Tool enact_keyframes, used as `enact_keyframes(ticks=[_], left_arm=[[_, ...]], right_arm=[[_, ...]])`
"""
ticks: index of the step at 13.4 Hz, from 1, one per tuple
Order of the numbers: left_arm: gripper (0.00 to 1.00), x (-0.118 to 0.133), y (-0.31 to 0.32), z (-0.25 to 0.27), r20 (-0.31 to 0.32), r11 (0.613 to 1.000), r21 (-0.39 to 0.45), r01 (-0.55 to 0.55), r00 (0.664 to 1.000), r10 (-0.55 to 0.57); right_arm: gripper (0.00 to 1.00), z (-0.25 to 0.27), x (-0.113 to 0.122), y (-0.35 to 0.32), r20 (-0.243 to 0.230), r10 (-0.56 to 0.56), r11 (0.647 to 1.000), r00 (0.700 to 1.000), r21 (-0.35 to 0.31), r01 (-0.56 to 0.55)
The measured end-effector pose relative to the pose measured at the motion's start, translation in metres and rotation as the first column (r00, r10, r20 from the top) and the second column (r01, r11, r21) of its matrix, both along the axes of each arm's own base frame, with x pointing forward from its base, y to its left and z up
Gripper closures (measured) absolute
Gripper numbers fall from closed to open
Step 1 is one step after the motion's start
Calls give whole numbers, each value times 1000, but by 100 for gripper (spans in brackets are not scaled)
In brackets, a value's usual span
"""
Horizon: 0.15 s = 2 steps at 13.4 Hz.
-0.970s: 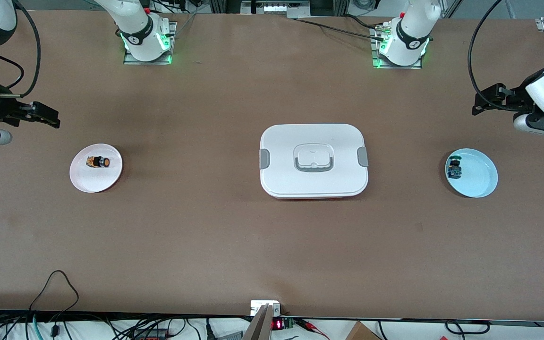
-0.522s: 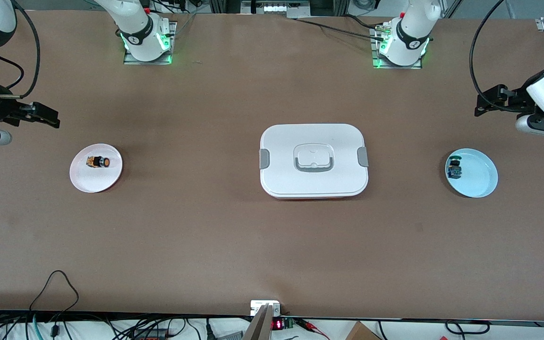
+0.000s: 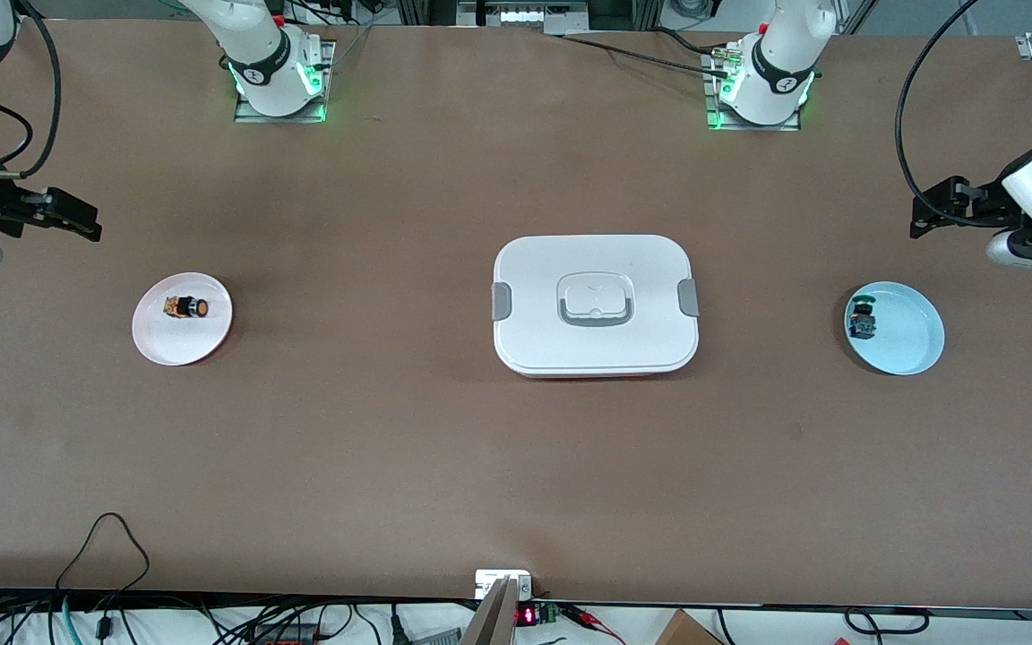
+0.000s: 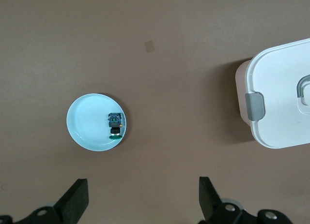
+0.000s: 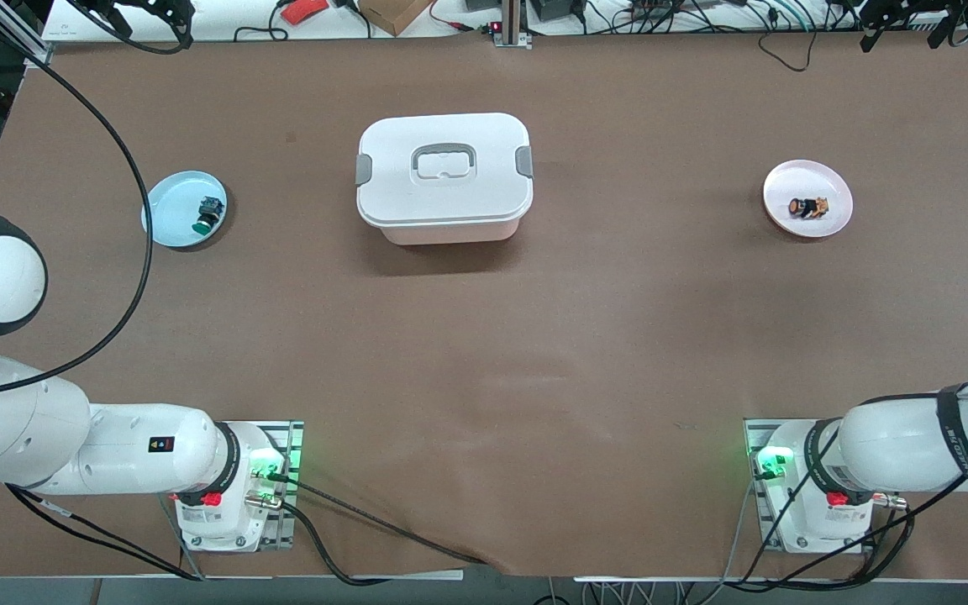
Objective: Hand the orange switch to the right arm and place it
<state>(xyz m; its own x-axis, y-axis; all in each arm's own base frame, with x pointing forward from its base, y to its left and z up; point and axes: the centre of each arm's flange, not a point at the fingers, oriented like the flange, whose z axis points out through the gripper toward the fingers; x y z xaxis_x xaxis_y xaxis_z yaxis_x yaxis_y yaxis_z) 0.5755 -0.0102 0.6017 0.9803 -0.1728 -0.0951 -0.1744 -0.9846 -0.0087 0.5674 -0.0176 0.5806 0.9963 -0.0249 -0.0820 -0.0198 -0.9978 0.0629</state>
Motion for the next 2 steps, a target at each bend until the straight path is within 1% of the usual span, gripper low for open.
enact_keyframes(ticks=[2], left_arm=[[0,0,0,0,0,1000,0,0,1000,0]], right_arm=[[0,3,-1,0,-3,-1,1000,1000,0,1]])
